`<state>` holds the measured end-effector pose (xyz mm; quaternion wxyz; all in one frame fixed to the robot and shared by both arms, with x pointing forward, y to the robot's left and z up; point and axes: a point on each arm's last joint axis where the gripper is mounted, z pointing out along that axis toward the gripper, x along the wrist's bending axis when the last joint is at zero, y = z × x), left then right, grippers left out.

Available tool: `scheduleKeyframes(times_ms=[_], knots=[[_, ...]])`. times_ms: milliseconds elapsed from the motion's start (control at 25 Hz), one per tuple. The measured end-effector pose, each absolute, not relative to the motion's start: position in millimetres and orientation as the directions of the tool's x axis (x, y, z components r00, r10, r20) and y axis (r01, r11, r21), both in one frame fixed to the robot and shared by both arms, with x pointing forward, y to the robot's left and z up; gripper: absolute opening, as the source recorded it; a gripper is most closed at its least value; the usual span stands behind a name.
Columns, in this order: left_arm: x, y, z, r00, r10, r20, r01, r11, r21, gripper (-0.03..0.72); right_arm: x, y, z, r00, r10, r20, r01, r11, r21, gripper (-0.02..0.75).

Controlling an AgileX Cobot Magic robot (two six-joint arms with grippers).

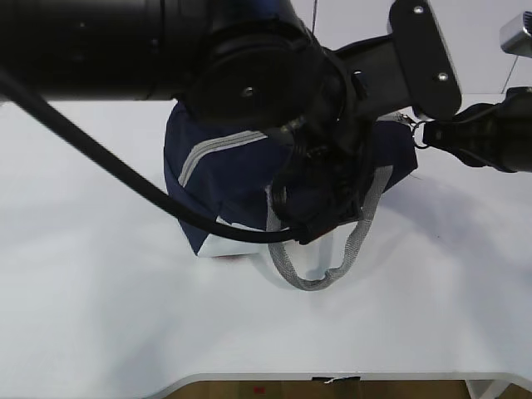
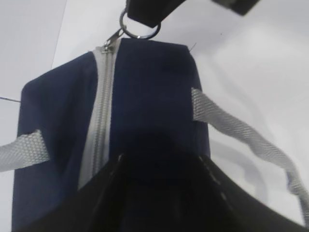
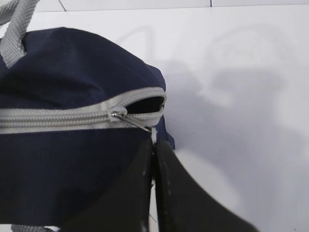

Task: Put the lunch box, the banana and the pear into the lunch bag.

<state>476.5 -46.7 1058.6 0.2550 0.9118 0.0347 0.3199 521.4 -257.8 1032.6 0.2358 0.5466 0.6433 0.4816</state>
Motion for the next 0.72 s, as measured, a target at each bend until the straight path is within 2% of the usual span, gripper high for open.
scheduleKeyframes(times_ms=[240,520,720], knots=[[464.3,-54.6,1058.4,0.808,0.235,0.541,-0.094,-0.854,0.512,0.344,521.4,-257.8,1032.6,-0.291,0.930,0.223,0.476,-0.061,0.877,0.006],[462.8,-58.6,1057.2,0.823,0.255,0.508,-0.084,-0.829,0.552,0.445,521.3,-257.4,1032.8,-0.293,0.928,0.229,0.477,-0.066,0.877,0.006],[465.5,-64.6,1041.3,0.832,0.239,0.500,-0.079,-0.842,0.534,0.462,521.3,-257.2,1032.9,-0.289,0.927,0.241,0.480,-0.077,0.874,0.006]])
